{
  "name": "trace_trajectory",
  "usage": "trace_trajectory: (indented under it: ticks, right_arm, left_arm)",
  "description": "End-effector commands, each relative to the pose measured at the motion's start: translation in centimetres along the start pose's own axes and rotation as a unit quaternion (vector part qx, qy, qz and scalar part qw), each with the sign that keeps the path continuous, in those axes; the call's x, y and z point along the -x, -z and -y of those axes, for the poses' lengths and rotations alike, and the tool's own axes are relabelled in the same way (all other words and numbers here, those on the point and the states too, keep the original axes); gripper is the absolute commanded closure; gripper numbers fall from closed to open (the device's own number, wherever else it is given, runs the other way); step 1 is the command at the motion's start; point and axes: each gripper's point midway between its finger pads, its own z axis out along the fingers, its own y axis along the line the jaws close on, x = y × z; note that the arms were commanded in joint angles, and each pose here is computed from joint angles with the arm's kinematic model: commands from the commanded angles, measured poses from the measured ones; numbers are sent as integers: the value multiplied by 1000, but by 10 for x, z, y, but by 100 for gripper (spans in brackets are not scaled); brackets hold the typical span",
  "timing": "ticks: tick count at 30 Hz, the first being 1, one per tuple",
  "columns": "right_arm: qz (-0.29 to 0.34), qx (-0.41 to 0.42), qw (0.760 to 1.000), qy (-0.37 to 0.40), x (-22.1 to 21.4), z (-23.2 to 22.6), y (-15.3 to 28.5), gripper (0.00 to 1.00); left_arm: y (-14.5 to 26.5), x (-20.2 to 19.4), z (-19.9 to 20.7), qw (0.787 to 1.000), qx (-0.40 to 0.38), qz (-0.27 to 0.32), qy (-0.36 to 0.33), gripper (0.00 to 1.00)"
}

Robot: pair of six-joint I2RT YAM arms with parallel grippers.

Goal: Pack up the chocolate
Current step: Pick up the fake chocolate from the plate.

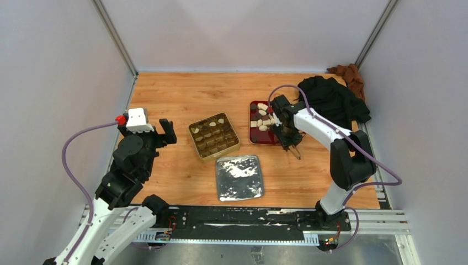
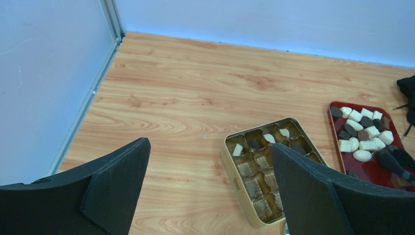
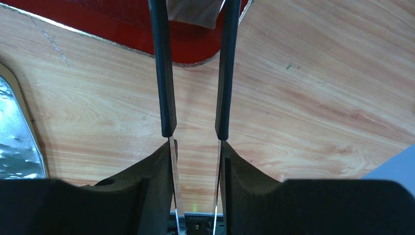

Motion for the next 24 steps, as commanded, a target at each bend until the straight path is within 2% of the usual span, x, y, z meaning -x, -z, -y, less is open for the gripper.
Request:
trace_trajectory:
  ticks: [1, 24]
  right_arm:
    - [-2, -1, 1000, 3, 5, 5, -1, 59]
    - [-3, 7, 1000, -1, 13, 6, 2, 61]
  left_arm:
    - [-2, 0, -1, 1000, 3, 4, 1, 0]
    - [-1, 0, -1, 1000, 3, 5, 2, 0]
